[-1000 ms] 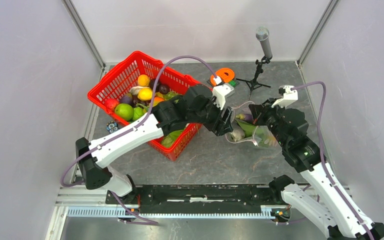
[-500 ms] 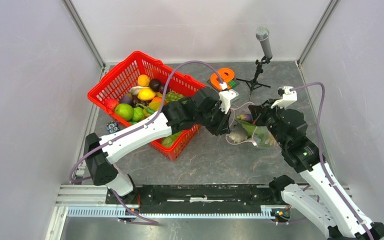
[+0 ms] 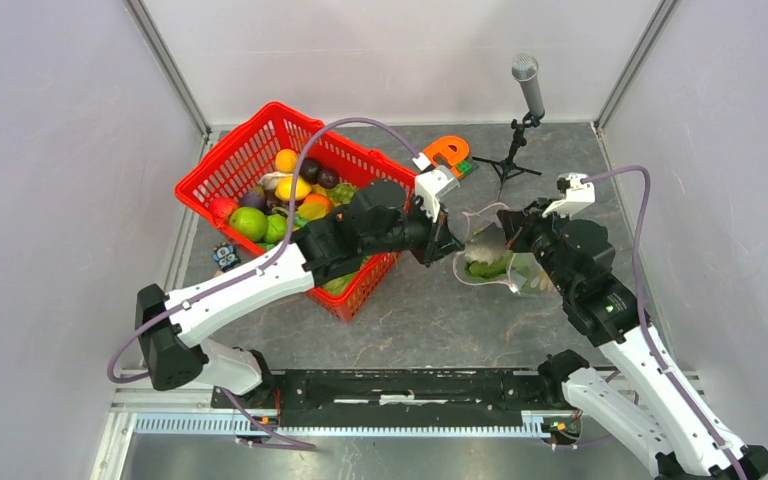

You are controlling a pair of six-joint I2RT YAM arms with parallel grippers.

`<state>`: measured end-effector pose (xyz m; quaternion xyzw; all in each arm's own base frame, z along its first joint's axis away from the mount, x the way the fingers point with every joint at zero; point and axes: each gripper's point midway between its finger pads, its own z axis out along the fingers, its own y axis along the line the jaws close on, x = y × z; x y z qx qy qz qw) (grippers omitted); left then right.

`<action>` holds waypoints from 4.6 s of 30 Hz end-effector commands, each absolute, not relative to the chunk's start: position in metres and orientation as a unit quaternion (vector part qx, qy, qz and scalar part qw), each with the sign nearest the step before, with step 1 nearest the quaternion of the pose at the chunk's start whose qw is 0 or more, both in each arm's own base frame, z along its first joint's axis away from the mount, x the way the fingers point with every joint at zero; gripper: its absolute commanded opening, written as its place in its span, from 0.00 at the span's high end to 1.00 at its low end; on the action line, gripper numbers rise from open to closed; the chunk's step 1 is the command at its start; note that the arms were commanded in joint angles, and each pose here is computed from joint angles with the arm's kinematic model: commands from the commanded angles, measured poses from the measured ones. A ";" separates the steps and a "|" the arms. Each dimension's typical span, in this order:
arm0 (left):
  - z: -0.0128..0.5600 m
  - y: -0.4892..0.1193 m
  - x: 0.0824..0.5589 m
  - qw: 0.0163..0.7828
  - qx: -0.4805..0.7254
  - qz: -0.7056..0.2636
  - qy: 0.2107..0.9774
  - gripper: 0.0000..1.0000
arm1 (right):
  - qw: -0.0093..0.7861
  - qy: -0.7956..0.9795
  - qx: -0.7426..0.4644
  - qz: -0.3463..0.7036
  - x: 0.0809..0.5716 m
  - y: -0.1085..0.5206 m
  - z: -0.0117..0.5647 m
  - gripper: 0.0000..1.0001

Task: Place the food in the zip-top bag and seal the zipper
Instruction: Place the fake fish in the zipper food storage bag, then pick up the fake vegetable from the bin.

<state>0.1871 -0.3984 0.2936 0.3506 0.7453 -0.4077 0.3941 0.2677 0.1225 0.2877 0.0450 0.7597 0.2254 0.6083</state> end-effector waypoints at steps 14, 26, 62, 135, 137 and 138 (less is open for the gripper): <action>0.299 -0.450 0.225 0.455 0.281 -0.448 0.716 0.98 | 0.639 0.702 0.054 0.310 0.261 0.138 0.339 0.98; 0.289 -0.455 0.219 0.417 0.322 -0.437 0.729 0.42 | 0.648 0.699 0.105 0.284 0.267 0.120 0.328 0.98; 0.249 -0.164 0.317 0.459 0.086 -0.166 0.869 0.00 | 0.685 0.700 0.132 0.152 0.264 0.068 0.327 0.98; 0.220 -0.071 0.364 0.534 -0.290 -0.141 0.782 0.98 | 0.682 0.701 0.119 0.170 0.263 0.076 0.323 0.94; 0.245 -0.069 0.361 0.559 -0.284 -0.154 0.763 0.98 | 0.681 0.702 0.120 0.171 0.263 0.076 0.321 0.94; 0.255 -0.068 0.359 0.569 -0.284 -0.158 0.756 0.98 | 0.681 0.702 0.121 0.171 0.264 0.076 0.321 0.95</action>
